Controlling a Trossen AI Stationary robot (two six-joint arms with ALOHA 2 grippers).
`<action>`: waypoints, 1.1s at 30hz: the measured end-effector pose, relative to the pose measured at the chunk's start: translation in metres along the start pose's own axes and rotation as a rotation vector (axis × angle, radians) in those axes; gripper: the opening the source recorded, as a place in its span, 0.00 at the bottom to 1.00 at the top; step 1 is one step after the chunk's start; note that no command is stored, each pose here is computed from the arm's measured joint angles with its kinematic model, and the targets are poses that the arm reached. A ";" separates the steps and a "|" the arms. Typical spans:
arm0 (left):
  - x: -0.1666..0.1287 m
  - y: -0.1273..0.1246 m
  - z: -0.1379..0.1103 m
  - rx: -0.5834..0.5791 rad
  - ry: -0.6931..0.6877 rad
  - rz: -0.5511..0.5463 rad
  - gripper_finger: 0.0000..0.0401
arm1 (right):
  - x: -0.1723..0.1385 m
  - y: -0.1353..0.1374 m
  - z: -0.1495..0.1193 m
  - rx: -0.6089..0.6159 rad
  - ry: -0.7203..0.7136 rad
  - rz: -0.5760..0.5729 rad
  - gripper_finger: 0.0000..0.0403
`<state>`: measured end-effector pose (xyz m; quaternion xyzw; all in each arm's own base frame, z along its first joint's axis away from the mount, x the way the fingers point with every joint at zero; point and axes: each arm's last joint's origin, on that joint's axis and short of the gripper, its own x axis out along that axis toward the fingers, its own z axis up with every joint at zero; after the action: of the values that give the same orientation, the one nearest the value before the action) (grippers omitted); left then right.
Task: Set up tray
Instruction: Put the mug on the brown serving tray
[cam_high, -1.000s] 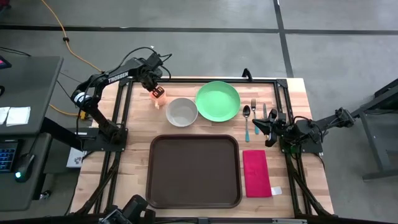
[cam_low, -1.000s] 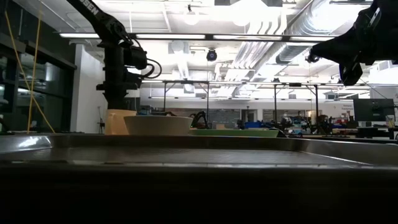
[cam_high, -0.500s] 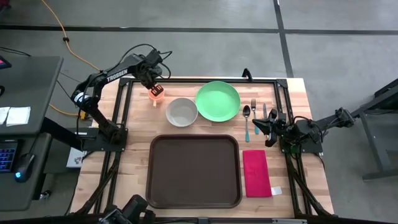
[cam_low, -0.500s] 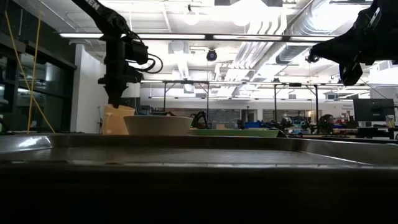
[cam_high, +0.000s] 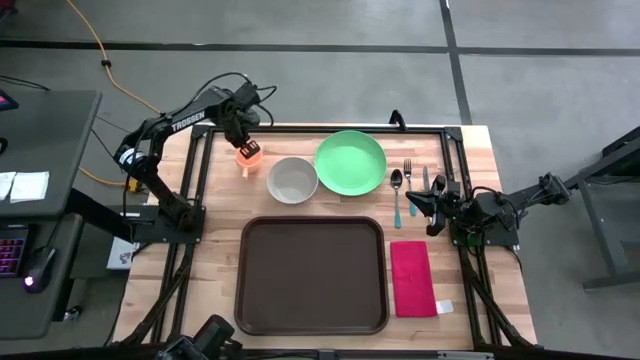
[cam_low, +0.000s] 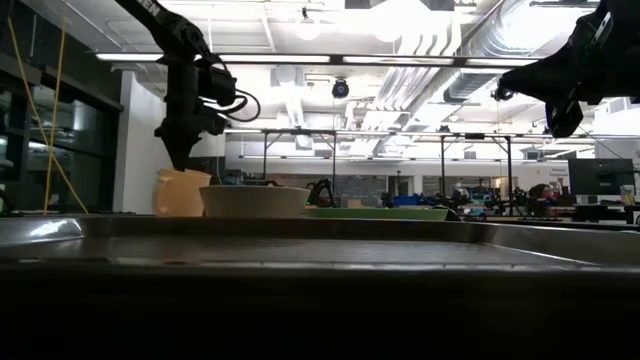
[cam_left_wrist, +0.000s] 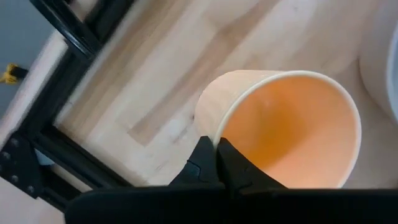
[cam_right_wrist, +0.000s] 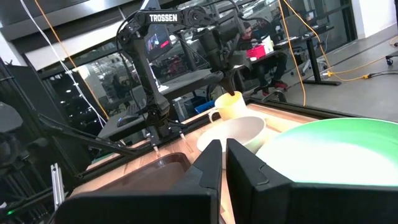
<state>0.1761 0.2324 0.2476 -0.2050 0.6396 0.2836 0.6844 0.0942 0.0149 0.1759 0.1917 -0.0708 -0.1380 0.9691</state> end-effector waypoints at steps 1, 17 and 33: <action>-0.001 0.000 -0.001 0.004 0.007 -0.003 0.03 | 0.000 0.000 0.000 0.001 0.000 0.000 0.00; -0.055 -0.008 -0.041 0.014 -0.103 -0.072 0.03 | 0.000 0.000 0.000 0.018 0.003 0.008 0.00; -0.105 -0.040 -0.097 -0.006 -0.182 -0.130 0.03 | 0.000 0.000 0.000 0.017 0.003 0.007 0.00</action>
<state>0.1266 0.1268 0.3391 -0.2215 0.5595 0.2577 0.7559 0.0943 0.0151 0.1758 0.2002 -0.0712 -0.1338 0.9680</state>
